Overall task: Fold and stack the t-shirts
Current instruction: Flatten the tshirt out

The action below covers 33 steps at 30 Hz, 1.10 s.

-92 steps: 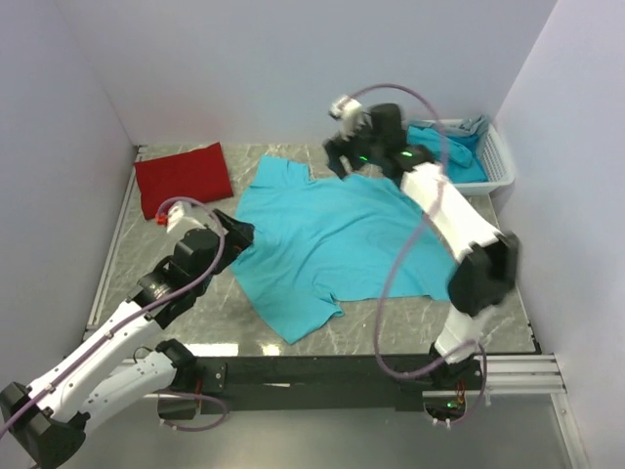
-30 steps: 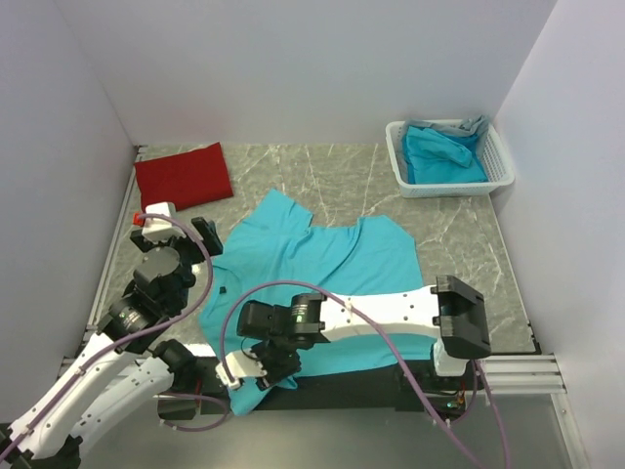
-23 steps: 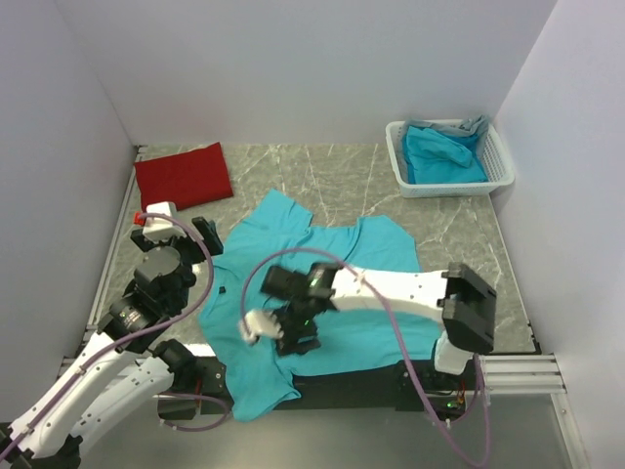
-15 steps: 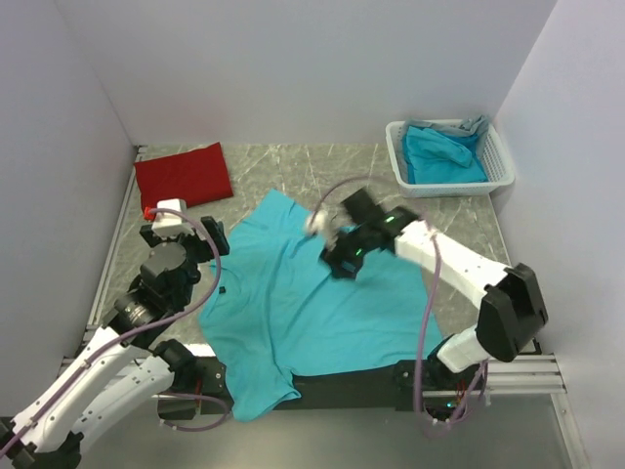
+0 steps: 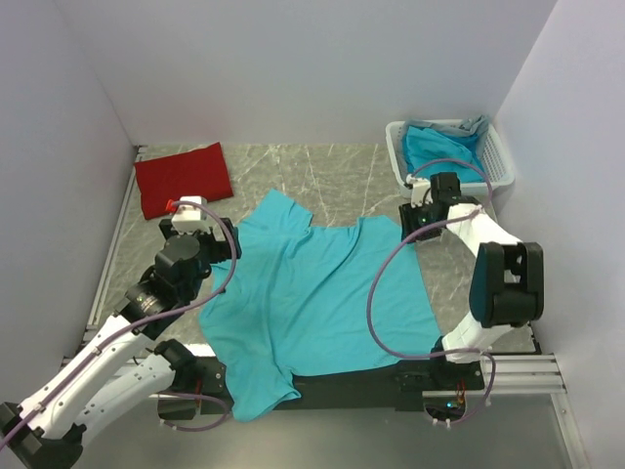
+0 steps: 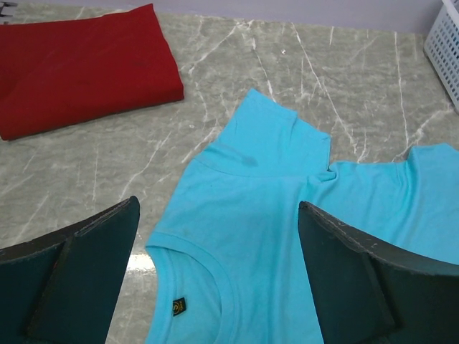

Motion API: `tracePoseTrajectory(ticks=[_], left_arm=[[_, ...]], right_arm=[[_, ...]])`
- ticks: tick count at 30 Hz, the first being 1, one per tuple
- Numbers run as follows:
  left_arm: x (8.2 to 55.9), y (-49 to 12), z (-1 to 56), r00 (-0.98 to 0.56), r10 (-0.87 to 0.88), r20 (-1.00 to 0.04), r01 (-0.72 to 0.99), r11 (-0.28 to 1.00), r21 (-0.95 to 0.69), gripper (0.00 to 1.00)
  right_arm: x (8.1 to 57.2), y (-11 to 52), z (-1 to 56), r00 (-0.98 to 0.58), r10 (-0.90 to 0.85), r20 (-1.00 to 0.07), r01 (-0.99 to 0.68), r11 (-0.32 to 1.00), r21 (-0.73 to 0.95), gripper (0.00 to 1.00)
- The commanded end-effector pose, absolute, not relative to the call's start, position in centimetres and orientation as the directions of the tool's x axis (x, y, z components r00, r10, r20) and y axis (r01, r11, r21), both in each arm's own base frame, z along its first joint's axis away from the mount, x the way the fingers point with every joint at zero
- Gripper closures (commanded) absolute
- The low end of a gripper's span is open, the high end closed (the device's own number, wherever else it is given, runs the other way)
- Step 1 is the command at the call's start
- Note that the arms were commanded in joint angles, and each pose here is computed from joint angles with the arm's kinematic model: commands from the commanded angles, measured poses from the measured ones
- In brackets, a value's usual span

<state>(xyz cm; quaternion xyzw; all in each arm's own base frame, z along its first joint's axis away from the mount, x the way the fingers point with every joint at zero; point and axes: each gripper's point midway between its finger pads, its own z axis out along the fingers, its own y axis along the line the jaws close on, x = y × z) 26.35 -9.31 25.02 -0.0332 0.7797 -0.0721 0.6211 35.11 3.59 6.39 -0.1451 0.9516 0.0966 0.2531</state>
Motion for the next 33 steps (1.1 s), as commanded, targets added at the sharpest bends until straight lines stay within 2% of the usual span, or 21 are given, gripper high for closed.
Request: tracePoseTrajectory(ticks=[1,9,12,16,17,20,24,27,29,31,32,33], left_arm=[[26.5,-9.9,26.0,-0.213,-0.142,-0.967,0.074,0.984,-0.161,0.02],[26.6,-10.3,25.7,-0.225,-0.132,-0.965,0.092,0.983,-0.156,0.02],[26.7,-10.5,25.6,-0.235,-0.125,-0.964,0.097,0.984,-0.152,0.03],[26.7,-10.5,25.4,-0.239,-0.123,-0.963,0.096,0.984,-0.149,0.03],[26.7,-10.6,25.4,-0.24,-0.121,-0.963,0.101,0.984,-0.149,0.03],[26.7,-10.7,25.3,-0.242,-0.119,-0.963,0.104,0.984,-0.147,0.03],[26.8,-10.8,25.3,-0.246,-0.116,-0.962,0.106,0.984,-0.146,0.03],[26.8,-10.8,25.1,-0.25,-0.113,-0.962,0.107,0.984,-0.144,0.03],[26.8,-10.9,25.1,-0.251,-0.112,-0.962,0.109,0.984,-0.143,0.04],[26.9,-10.9,25.1,-0.252,-0.113,-0.961,0.107,0.984,-0.143,0.04],[26.9,-10.9,25.1,-0.253,-0.111,-0.961,0.108,0.984,-0.142,0.04],[26.9,-10.9,25.1,-0.254,-0.112,-0.961,0.108,0.984,-0.143,0.04]], right_arm=[[37.2,1.3,5.9,-0.851,-0.158,-0.501,-0.243,0.964,0.108,0.46],[38.9,2.1,4.3,-0.866,-0.148,-0.478,-0.264,0.947,0.185,0.48],[38.9,3.4,4.2,-0.875,-0.146,-0.461,-0.288,0.923,0.255,0.51],[38.5,4.5,4.3,-0.874,-0.158,-0.459,-0.314,0.905,0.286,0.69],[38.4,4.7,4.6,-0.871,-0.161,-0.465,-0.321,0.902,0.289,0.79],[38.0,5.3,5.9,-0.854,-0.172,-0.491,-0.349,0.889,0.296,1.0],[37.0,6.7,7.6,-0.797,-0.253,-0.548,-0.426,0.879,0.214,1.0],[34.1,10.7,8.7,-0.707,-0.416,-0.572,-0.595,0.787,0.163,1.0],[31.0,15.0,9.0,-0.598,-0.562,-0.571,-0.737,0.666,0.116,1.0],[26.9,17.9,7.6,-0.483,-0.705,-0.519,-0.853,0.513,0.096,0.91],[26.1,18.3,7.3,-0.459,-0.73,-0.507,-0.872,0.48,0.098,0.74],[25.7,18.9,7.4,-0.43,-0.743,-0.512,-0.889,0.446,0.101,0.65]])
